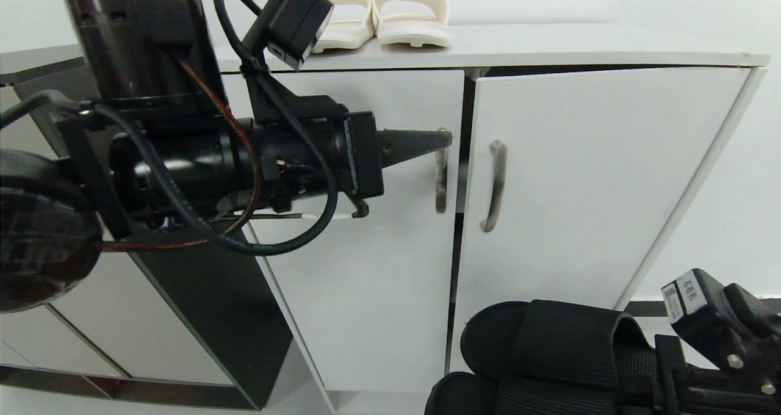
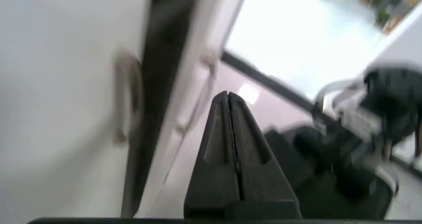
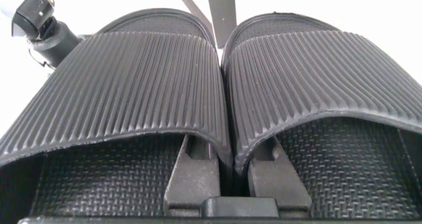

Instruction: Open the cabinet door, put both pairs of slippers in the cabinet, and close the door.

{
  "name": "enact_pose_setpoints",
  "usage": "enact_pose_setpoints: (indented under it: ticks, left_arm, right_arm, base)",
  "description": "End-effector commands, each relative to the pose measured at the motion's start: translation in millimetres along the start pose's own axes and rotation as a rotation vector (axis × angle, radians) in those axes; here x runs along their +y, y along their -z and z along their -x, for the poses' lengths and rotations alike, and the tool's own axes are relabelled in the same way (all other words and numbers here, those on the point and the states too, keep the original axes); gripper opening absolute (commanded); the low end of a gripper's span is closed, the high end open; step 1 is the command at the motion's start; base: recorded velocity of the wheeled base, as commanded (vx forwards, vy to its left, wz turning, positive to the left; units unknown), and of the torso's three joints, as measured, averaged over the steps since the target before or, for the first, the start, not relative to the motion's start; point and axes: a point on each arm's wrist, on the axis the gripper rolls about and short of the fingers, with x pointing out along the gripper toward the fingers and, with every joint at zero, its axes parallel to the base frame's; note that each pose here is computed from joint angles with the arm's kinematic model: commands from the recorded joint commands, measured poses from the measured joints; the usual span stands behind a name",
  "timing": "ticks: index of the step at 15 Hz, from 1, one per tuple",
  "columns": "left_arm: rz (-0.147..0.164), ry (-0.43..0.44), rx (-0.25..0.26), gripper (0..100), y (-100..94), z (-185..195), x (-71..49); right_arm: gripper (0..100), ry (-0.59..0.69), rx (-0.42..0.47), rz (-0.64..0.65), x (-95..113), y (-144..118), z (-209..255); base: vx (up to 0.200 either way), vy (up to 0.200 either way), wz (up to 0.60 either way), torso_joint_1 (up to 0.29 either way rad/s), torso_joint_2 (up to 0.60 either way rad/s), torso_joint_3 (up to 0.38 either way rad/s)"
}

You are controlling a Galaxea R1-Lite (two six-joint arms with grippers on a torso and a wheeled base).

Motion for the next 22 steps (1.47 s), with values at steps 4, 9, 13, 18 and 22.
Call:
enact_pose_setpoints:
  ticks: [4, 9, 13, 18, 22]
  left_arm:
    - [0.018, -0.021, 0.000, 0, -1.8, -35, 25.7]
    - [0.021, -0.016, -0.004, 0, -2.6, -44, 31.1]
    - [0.019, -0.015, -0.011, 0, -4.4, -51, 34.3]
    - [0.020, 0.014, -0.002, 0, -1.3, -56, 24.6]
    - [0.027, 0.098, 0.030, 0, 8.4, -66, -4.1]
  right_arm:
    - [0, 0.003, 0.002, -0.001, 0, 1, 1]
    - [0, 0.003, 0.006, 0.000, 0, 2, 0]
    - [0, 0.005, 0.011, 0.000, 0, 2, -1]
    - [0, -0.018, 0.028, 0.004, 3, 7, -1]
    - [0, -0.063, 0.084, 0.014, 11, 15, 4]
  base:
    - [0.000, 0.000, 0.00, 0.000, 0.00, 0.000]
    - [0.000, 0.000, 0.00, 0.000, 0.00, 0.000]
    - [0.000, 0.000, 0.00, 0.000, 0.00, 0.000]
    - [-0.040, 0.000, 0.00, 0.001, 0.00, 0.001]
    - [-0.200, 0.000, 0.00, 0.006, 0.00, 0.005]
